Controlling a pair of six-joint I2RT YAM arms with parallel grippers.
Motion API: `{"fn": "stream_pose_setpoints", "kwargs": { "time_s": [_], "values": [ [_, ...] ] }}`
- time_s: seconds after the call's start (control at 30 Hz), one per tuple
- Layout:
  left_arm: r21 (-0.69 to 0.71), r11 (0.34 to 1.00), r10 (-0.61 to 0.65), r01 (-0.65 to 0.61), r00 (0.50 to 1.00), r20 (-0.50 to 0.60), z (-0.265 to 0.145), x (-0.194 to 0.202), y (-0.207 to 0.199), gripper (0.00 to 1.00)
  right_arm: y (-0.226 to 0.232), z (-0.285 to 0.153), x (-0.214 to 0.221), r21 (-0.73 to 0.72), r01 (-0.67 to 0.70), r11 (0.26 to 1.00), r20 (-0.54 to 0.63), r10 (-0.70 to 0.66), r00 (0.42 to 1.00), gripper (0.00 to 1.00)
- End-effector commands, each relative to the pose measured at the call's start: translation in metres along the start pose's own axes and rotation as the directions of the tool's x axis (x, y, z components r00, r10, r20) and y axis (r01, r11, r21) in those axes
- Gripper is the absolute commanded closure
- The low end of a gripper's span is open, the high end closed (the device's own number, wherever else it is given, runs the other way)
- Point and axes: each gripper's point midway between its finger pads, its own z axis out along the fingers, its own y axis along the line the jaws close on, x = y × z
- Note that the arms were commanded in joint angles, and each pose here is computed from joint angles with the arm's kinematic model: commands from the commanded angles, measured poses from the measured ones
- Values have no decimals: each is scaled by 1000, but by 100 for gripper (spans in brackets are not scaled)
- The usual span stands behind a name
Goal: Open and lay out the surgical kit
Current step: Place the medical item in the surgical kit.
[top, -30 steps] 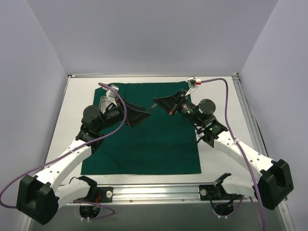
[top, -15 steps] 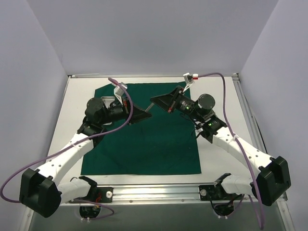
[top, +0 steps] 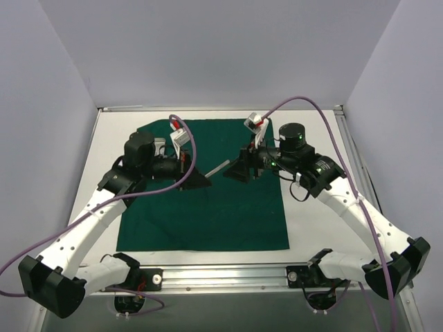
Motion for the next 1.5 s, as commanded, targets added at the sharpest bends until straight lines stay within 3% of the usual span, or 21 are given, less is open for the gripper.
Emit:
{"fn": "stream_pose_setpoints", "kwargs": {
  "time_s": [0.0, 0.23, 0.57, 0.67, 1.47],
  "values": [
    [61, 998, 7, -2, 997, -81, -14, 31, -24, 98, 29, -31, 19, -98, 109, 989, -88, -117, 989, 49],
    [69, 996, -40, 56, 977, -208, -12, 79, -38, 98, 57, -42, 29, -270, 125, 955, -139, -167, 976, 57],
    [80, 996, -22, 44, 966, -258, -9, 83, -41, 98, 78, -14, 62, -427, 49, 903, -284, -185, 941, 59],
    [107, 994, -3, 33, 963, -269, -6, 82, -46, 98, 77, -8, 70, -417, 45, 908, -312, -189, 931, 57],
    [147, 989, 23, 18, 962, -273, -5, 79, -53, 98, 90, 6, 112, -435, -9, 901, -423, -195, 885, 87]
  ]
}}
